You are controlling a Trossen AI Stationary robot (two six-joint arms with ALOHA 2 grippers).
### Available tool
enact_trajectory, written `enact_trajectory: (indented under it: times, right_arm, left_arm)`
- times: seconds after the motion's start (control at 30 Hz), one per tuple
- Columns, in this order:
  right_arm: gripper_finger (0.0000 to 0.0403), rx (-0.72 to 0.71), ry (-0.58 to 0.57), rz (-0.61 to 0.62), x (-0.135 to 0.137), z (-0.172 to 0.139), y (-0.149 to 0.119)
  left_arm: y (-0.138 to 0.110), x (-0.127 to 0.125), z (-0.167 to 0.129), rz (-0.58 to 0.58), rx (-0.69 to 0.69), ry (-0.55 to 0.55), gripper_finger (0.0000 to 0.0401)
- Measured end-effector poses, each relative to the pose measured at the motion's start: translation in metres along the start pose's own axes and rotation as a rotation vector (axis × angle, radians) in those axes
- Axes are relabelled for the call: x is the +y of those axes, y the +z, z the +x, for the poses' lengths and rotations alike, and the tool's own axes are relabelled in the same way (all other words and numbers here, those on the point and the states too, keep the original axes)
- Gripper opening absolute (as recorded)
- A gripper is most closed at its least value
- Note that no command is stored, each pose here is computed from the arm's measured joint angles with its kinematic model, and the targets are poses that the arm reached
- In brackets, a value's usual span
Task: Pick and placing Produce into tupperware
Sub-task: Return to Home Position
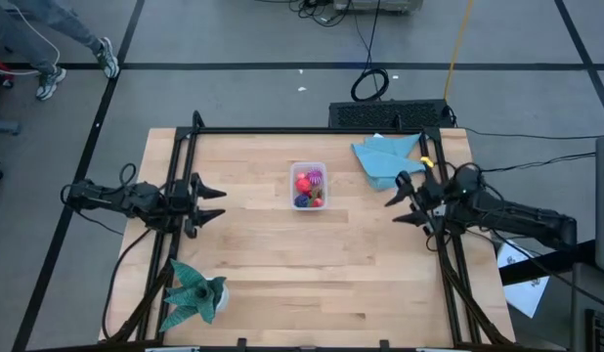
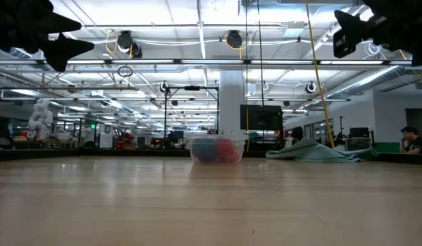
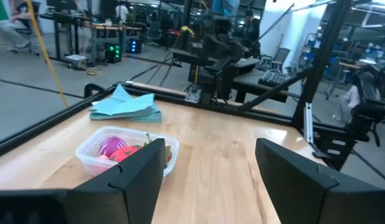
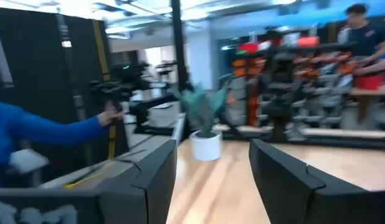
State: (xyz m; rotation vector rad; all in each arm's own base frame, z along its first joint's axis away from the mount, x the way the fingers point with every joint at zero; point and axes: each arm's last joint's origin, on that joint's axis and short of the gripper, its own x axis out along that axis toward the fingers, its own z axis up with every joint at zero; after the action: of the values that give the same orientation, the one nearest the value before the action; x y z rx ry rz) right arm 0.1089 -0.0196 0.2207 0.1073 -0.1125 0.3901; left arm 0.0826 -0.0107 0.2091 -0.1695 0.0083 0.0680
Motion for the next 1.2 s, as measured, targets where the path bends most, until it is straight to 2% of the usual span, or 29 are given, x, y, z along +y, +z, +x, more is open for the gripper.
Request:
enact_trajectory:
  times: [0.1, 0.2, 0.3, 0.5, 0.8, 1.2]
  right_arm:
    - [0.0194, 0.011, 0.020, 0.040, 0.003, 0.002, -0.018]
    - [0.0194, 0.001, -0.058, 0.055, 0.003, 0.003, -0.034]
    - [0.0194, -0.042, -0.159, 0.040, 0.003, 0.004, -0.033]
    - [0.0194, -0.011, -0.164, 0.010, 0.004, 0.007, -0.037]
    - [0.0194, 0.142, -0.191, -0.001, 0.001, 0.008, -0.053]
    - [0.0194, 0.149, -0.188, -0.017, 0.001, 0.008, -0.052]
  left_arm:
    - [0.000, 0.001, 0.000, -0.010, -0.008, 0.028, 0.0255]
    - [0.001, 0.001, 0.000, -0.014, -0.011, 0.041, 0.0255]
    - [0.001, 0.001, 0.000, -0.021, -0.015, 0.041, 0.0255]
    - [0.001, 0.001, 0.000, -0.016, -0.016, 0.041, 0.0255]
    - [-0.002, 0.002, 0.000, 0.004, 0.017, 0.048, 0.0255]
    - [-0.010, 0.003, 0.001, 0.047, 0.052, 0.074, 0.0255]
